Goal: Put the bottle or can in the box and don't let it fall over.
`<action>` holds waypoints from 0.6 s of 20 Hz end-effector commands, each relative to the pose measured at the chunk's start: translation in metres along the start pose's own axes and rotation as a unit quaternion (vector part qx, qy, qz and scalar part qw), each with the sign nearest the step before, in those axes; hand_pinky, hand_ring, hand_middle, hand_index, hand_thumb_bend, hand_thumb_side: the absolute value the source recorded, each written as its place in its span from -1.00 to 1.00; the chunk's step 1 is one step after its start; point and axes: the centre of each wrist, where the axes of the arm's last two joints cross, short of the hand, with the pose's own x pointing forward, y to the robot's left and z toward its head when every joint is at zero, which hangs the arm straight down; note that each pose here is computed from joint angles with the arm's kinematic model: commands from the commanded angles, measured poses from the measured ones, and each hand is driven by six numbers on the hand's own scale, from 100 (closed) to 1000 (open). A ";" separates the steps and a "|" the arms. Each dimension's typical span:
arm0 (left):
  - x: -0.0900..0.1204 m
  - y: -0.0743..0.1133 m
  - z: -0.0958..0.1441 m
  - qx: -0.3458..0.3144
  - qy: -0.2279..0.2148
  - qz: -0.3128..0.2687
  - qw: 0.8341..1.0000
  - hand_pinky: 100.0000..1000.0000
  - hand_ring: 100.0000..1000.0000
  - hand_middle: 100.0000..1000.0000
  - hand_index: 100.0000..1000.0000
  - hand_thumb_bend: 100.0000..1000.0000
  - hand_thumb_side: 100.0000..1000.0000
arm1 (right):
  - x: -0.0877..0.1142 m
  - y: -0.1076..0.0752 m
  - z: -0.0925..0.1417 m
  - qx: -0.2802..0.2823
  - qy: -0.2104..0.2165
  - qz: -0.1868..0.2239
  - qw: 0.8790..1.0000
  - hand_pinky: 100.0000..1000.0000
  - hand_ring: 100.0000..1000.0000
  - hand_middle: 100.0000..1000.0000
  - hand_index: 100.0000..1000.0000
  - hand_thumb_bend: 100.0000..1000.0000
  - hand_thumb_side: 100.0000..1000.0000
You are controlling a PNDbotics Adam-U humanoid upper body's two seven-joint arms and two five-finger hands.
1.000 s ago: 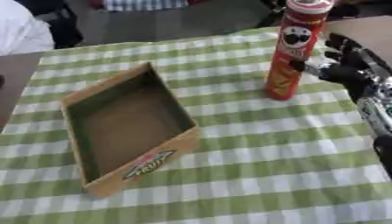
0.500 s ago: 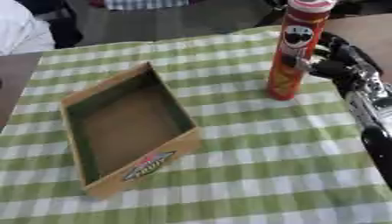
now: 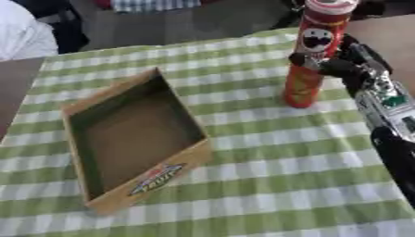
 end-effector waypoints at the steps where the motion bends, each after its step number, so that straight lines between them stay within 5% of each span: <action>1: 0.011 0.001 -0.004 -0.006 -0.020 -0.001 1.000 1.00 0.46 0.57 0.57 0.14 -1.00 | 0.012 -0.004 -0.004 -0.005 -0.018 0.006 1.000 1.00 1.00 0.92 0.84 0.48 -0.84; 4: 0.011 0.000 -0.004 -0.006 -0.020 -0.001 1.000 1.00 0.46 0.57 0.56 0.13 -1.00 | 0.013 -0.003 -0.005 -0.009 -0.017 -0.001 1.000 1.00 1.00 0.90 0.68 0.32 -1.00; 10: 0.011 0.000 -0.004 -0.006 -0.021 0.000 1.000 1.00 0.46 0.57 0.56 0.10 -1.00 | 0.013 -0.002 -0.006 -0.030 -0.008 -0.033 0.999 1.00 1.00 0.83 0.29 -0.25 -1.00; 12: 0.012 0.000 -0.004 -0.006 -0.021 0.001 1.000 1.00 0.46 0.57 0.55 0.08 -1.00 | 0.014 -0.001 -0.006 -0.033 -0.008 -0.042 0.999 1.00 1.00 0.81 0.20 -0.62 -1.00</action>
